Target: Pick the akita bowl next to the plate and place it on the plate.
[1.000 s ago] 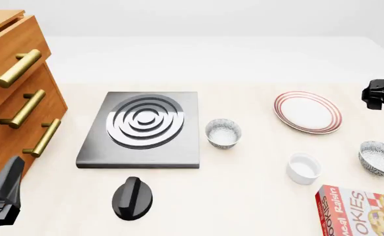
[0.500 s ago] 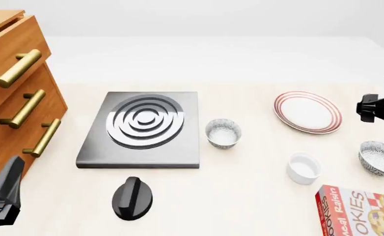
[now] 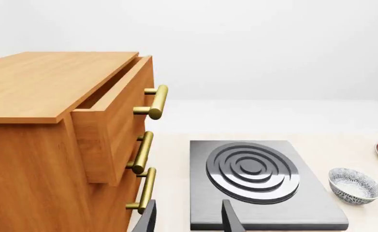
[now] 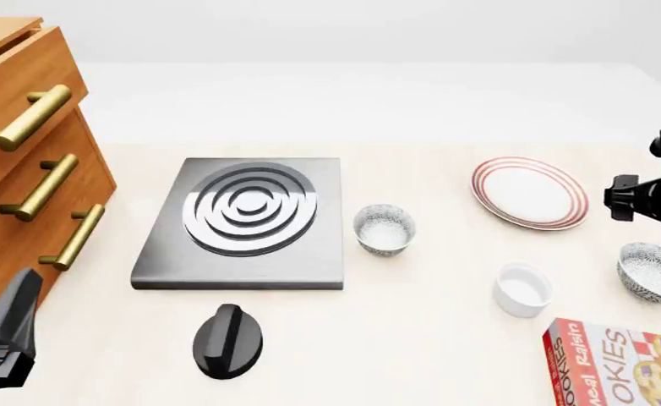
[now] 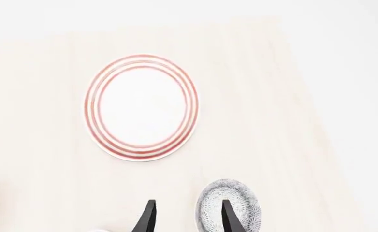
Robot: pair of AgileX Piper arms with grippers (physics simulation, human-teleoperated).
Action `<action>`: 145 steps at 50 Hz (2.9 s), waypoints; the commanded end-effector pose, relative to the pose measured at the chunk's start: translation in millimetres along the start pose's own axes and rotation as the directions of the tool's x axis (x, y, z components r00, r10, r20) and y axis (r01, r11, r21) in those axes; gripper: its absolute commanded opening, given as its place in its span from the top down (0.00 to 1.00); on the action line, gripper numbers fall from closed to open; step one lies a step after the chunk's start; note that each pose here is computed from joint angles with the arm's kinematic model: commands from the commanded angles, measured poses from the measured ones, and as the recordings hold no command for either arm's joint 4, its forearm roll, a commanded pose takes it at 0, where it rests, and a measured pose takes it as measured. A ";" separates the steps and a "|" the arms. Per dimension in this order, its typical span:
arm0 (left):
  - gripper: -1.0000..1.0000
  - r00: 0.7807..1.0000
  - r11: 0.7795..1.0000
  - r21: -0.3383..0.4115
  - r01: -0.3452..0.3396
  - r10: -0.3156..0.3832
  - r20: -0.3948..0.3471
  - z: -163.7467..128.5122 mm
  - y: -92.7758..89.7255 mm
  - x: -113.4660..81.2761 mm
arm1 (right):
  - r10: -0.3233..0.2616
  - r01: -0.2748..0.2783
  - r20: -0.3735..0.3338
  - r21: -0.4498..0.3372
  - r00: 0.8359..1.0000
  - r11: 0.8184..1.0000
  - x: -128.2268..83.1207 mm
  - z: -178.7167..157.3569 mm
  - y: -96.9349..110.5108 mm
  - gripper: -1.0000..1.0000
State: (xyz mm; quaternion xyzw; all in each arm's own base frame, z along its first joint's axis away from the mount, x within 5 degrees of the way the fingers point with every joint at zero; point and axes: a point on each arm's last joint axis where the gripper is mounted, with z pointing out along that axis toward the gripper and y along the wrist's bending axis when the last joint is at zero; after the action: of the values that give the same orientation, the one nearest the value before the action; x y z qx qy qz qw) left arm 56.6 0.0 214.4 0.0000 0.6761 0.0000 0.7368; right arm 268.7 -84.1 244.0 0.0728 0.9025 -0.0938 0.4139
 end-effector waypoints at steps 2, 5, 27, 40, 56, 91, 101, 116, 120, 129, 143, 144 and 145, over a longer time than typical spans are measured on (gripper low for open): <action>0.00 1.000 1.000 0.000 0.000 0.000 0.000 0.0 0.0 0.0 | 0.002 -0.002 -0.014 -0.003 1.000 1.000 12.4 12.3 2.3 0.00; 0.00 1.000 1.000 0.000 0.000 0.000 0.000 0.0 0.0 0.0 | 0.003 -0.003 -0.016 -0.004 1.000 1.000 9.1 10.4 1.9 0.00; 0.00 1.000 1.000 0.000 0.000 0.000 0.000 0.0 0.0 0.0 | 0.020 -0.020 -0.037 -0.003 0.999 1.000 26.0 22.9 3.2 0.00; 0.00 1.000 1.000 0.000 0.000 0.000 0.000 0.0 0.0 0.0 | 0.033 -0.033 -0.041 -0.001 0.999 0.999 38.4 34.5 4.2 0.00; 0.00 1.000 1.000 0.000 0.000 0.000 0.000 0.0 0.0 0.0 | 0.033 -0.033 -0.048 0.006 0.998 0.999 45.3 41.6 2.0 0.00; 0.00 1.000 1.000 0.000 0.000 0.000 0.000 0.0 0.0 0.0 | 0.035 -0.033 -0.074 0.021 0.997 0.999 59.0 62.2 -3.4 0.00; 0.00 1.000 1.000 0.000 0.000 0.000 0.000 0.0 0.0 0.0 | 0.028 -0.026 -0.092 0.021 0.995 0.999 63.3 66.2 -3.9 0.00; 0.00 1.000 1.000 0.000 0.000 0.000 0.000 0.0 0.0 0.0 | 0.032 -0.030 -0.109 0.016 0.994 0.999 78.0 81.4 -0.8 0.00; 0.00 1.000 1.000 0.000 0.000 0.000 0.000 0.0 0.0 0.0 | 0.031 -0.030 -0.111 0.015 0.993 0.999 77.1 80.2 -0.6 0.00; 0.00 1.000 1.000 0.000 0.000 0.000 0.000 0.0 0.0 0.0 | 0.030 -0.028 -0.115 0.019 0.993 0.999 81.7 84.2 -2.2 0.00; 0.00 1.000 1.000 0.000 0.000 0.000 0.000 0.0 0.0 0.0 | 0.023 -0.022 -0.114 0.012 0.993 1.000 81.7 83.1 0.8 1.00; 0.00 1.000 1.000 0.000 0.000 0.000 0.000 0.0 0.0 0.0 | 0.023 -0.022 -0.114 0.013 0.993 1.000 83.1 84.3 0.7 1.00; 0.00 1.000 1.000 0.000 0.000 0.000 0.000 0.0 0.0 0.0 | 0.025 -0.023 -0.115 0.012 0.993 1.000 84.2 84.9 1.3 1.00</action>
State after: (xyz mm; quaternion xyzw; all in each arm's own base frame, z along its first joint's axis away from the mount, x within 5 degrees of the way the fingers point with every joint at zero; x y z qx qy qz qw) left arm 56.6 0.0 214.4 0.0000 0.6761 0.0000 0.7368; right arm 277.2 -100.6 130.9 0.0914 0.9220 -0.0930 0.3645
